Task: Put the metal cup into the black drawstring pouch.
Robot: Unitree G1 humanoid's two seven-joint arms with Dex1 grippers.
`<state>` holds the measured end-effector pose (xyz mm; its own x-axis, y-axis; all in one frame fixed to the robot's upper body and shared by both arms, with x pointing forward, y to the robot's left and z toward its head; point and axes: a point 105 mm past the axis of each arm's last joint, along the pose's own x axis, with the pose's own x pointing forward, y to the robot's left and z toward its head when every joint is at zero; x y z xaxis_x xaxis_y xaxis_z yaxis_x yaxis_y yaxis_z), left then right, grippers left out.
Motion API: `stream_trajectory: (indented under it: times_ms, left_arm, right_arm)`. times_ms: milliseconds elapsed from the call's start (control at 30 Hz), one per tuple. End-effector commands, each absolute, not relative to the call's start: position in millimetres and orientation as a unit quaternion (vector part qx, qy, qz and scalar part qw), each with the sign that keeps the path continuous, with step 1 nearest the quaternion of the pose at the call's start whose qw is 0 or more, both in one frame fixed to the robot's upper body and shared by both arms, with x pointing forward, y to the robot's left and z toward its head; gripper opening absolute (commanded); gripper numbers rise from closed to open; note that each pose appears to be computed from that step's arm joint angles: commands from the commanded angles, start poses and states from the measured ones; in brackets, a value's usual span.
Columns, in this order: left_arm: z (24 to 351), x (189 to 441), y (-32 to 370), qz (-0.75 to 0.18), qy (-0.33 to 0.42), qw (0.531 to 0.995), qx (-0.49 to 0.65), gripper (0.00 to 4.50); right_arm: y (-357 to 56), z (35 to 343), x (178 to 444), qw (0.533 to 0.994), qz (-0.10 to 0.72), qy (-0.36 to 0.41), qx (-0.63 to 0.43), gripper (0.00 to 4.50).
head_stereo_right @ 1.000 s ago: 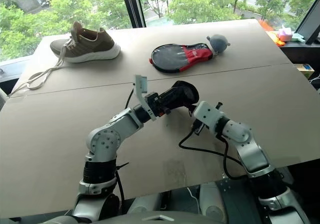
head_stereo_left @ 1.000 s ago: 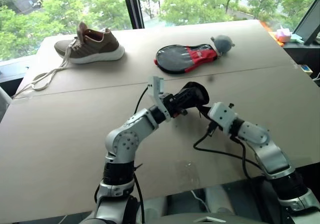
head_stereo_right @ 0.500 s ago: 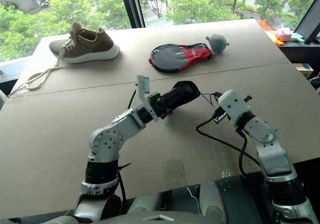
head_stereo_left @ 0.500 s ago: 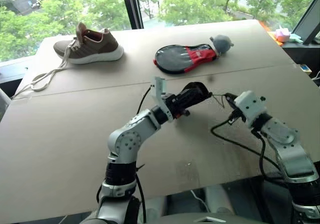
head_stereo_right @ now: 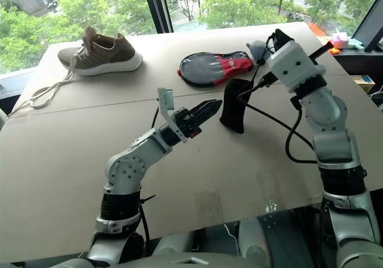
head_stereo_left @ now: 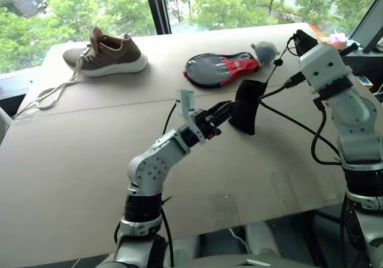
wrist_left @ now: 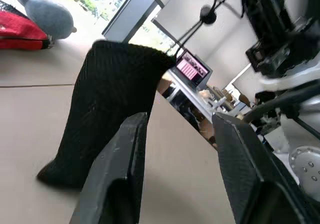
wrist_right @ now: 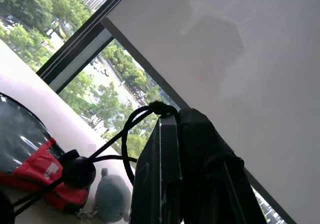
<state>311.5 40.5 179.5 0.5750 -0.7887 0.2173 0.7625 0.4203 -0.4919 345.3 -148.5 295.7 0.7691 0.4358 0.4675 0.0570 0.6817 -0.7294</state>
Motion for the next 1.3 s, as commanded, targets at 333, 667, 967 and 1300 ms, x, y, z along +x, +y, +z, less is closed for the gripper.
stream_trajectory:
  times_ms: [333, 667, 967, 1300]
  left_arm:
    - [252.7, 368.7, 127.1, -0.473, -0.096, 0.875, -0.04, 2.49]
    - [341.8, 360.9, 46.8, -0.542, -0.252, 0.8, -0.058, 2.49]
    - [324.0, 344.7, 46.2, -0.594, -0.197, 0.775, -0.095, 2.49]
    - [308.5, 355.5, 42.9, -0.58, -0.172, 0.789, -0.11, 2.49]
  right_arm:
    - [-99.3, 387.2, 319.9, 0.716, 0.134, -0.497, -0.472, 0.0]
    - [-76.9, 379.2, 329.7, 0.699, 0.182, -0.5, -0.477, 0.0]
    - [-67.7, 371.2, 334.0, 0.709, 0.2, -0.492, -0.464, 0.0]
    - [-68.4, 374.3, 329.9, 0.709, 0.198, -0.498, -0.459, 0.0]
